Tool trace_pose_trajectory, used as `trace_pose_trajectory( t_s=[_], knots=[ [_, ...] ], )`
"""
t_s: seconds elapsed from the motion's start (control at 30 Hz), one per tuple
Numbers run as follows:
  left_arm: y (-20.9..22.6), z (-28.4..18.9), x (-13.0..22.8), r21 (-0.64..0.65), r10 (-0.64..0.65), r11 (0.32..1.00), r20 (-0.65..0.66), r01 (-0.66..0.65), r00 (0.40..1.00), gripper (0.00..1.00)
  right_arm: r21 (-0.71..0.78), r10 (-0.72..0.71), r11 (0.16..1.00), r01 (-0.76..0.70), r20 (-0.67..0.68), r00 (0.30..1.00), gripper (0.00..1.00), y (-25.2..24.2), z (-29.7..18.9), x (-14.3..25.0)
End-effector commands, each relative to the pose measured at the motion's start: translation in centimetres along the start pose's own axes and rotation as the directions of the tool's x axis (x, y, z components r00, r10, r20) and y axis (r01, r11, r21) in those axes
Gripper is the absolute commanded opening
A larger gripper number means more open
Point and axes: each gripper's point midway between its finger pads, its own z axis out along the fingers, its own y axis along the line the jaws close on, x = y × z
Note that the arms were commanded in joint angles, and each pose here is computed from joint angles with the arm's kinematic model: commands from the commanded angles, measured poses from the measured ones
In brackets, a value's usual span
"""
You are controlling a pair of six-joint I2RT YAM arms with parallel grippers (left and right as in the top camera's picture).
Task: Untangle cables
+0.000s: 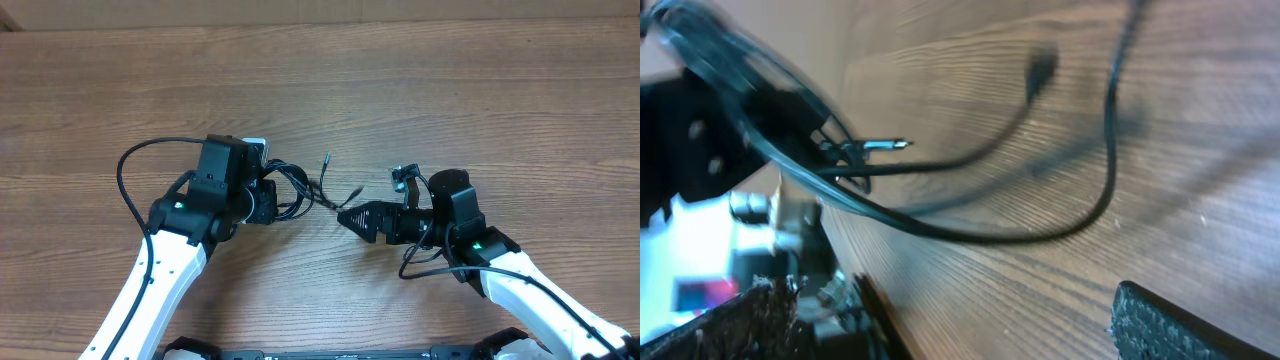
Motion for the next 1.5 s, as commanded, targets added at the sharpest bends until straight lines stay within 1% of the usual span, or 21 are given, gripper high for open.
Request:
trace_pose_trajectory(
  t_s=[0.0, 0.03, 0.07, 0.2, 0.23, 0.33, 0.5, 0.53, 0.7, 0.73, 0.77, 0.8, 0.83, 0.87, 0.9, 0.93, 1.03, 1.1, 1.17, 1.3, 1.47],
  knots=[
    [-0.3, -2.6, -1.8, -0.023, 0.143, 0.990, 0.043, -0.142, 0.989, 0.04, -0.094, -0.327, 0.939, 0.331, 0.059, 0.943, 1.00, 3.6, -1.4, -0.8],
    [-0.9, -3.3, -1.5, 0.006, 0.192, 0.981, 0.021, -0.192, 0.981, 0.04, -0.139, -0.397, 0.903, 0.406, 0.087, 0.914, 1.00, 5.1, -1.9, -0.9],
    [-1.0, -3.5, -1.4, 0.012, 0.207, 0.978, 0.012, -0.207, 0.978, 0.04, -0.153, -0.426, 0.887, 0.436, 0.100, 0.899, 1.00, 5.6, -2.1, -0.9],
    [-2.1, -4.5, -1.1, 0.069, 0.230, 0.971, -0.003, -0.229, 0.973, 0.04, -0.206, -0.492, 0.835, 0.510, 0.136, 0.860, 1.00, 7.1, -2.5, -1.0],
    [-2.9, -4.8, -0.9, 0.117, 0.246, 0.963, -0.004, -0.244, 0.969, 0.04, -0.219, -0.502, 0.825, 0.522, 0.141, 0.853, 1.00, 7.5, -2.5, -1.0],
    [-4.8, -5.7, -0.7, 0.225, 0.292, 0.931, 0.009, -0.287, 0.956, 0.04, -0.229, -0.564, 0.779, 0.584, 0.151, 0.812, 0.95, 8.0, -2.3, -0.5],
    [-5.2, -6.3, -0.8, 0.242, 0.293, 0.927, 0.012, -0.287, 0.956, 0.04, -0.255, -0.619, 0.727, 0.638, 0.161, 0.769, 0.93, 9.0, -1.7, 0.3],
    [-5.6, -6.4, -0.7, 0.261, 0.292, 0.922, 0.013, -0.285, 0.956, 0.04, -0.260, -0.641, 0.707, 0.658, 0.161, 0.751, 0.90, 9.2, -1.3, 0.7],
    [-5.6, -6.4, -0.7, 0.263, 0.288, 0.923, 0.012, -0.281, 0.957, 0.04, -0.303, -0.646, 0.701, 0.645, 0.114, 0.755, 0.80, 9.4, 0.0, 2.3],
    [-5.6, -6.4, -0.7, 0.263, 0.287, 0.923, 0.012, -0.280, 0.958, 0.04, -0.313, -0.646, 0.701, 0.640, 0.101, 0.757, 0.77, 9.4, 0.3, 2.7],
    [-5.5, -6.4, -0.8, 0.261, 0.282, 0.925, 0.011, -0.275, 0.959, 0.04, -0.322, -0.646, 0.702, 0.635, 0.089, 0.758, 0.70, 9.4, 0.5, 3.1],
    [-5.5, -6.4, -0.9, 0.258, 0.274, 0.928, 0.012, -0.268, 0.962, 0.04, -0.333, -0.645, 0.703, 0.628, 0.073, 0.761, 0.40, 9.3, 0.9, 3.6],
    [-5.5, -6.4, -0.9, 0.254, 0.268, 0.931, 0.013, -0.263, 0.963, 0.04, -0.336, -0.643, 0.706, 0.624, 0.065, 0.763, 0.26, 9.2, 1.1, 3.8],
    [-5.3, -6.3, -1.0, 0.244, 0.267, 0.934, 0.015, -0.262, 0.964, 0.04, -0.335, -0.640, 0.710, 0.619, 0.060, 0.766, 0.15, 9.1, 1.1, 3.8],
    [-5.0, -6.3, -1.2, 0.224, 0.264, 0.939, 0.015, -0.260, 0.964, 0.04, -0.331, -0.631, 0.721, 0.609, 0.052, 0.774, 0.09, 9.0, 1.2, 3.8],
    [-4.4, -6.1, -1.3, 0.191, 0.252, 0.950, 0.010, -0.249, 0.968, 0.04, -0.322, -0.620, 0.733, 0.599, 0.045, 0.783, 0.06, 8.8, 1.2, 3.8],
    [-1.7, -5.8, -1.8, 0.031, 0.173, 0.985, 0.000, -0.173, 0.985, 0.04, -0.305, -0.573, 0.776, 0.552, 0.026, 0.819, 0.04, 8.5, 1.4, 3.6],
    [-0.1, -5.9, -2.3, -0.069, 0.100, 0.993, 0.013, -0.099, 0.995, 0.04, -0.306, -0.532, 0.804, 0.509, 0.010, 0.847, 0.04, 8.5, 1.4, 3.6],
    [1.0, -6.0, -2.7, -0.131, 0.031, 0.991, 0.036, -0.026, 0.999, 0.04, -0.306, -0.478, 0.838, 0.452, -0.010, 0.878, 0.04, 8.5, 1.4, 3.6],
    [1.0, -6.0, -3.1, -0.130, -0.017, 0.991, 0.061, 0.025, 0.998, 0.04, -0.311, -0.343, 0.898, 0.310, -0.053, 0.938, 0.04, 8.7, 1.3, 3.6],
    [0.7, -6.0, -3.8, -0.111, -0.062, 0.991, 0.094, 0.073, 0.994, 0.04, -0.381, -0.233, 0.907, 0.179, -0.100, 0.967, 0.04, 10.5, 0.7, 3.6]
  ],
)
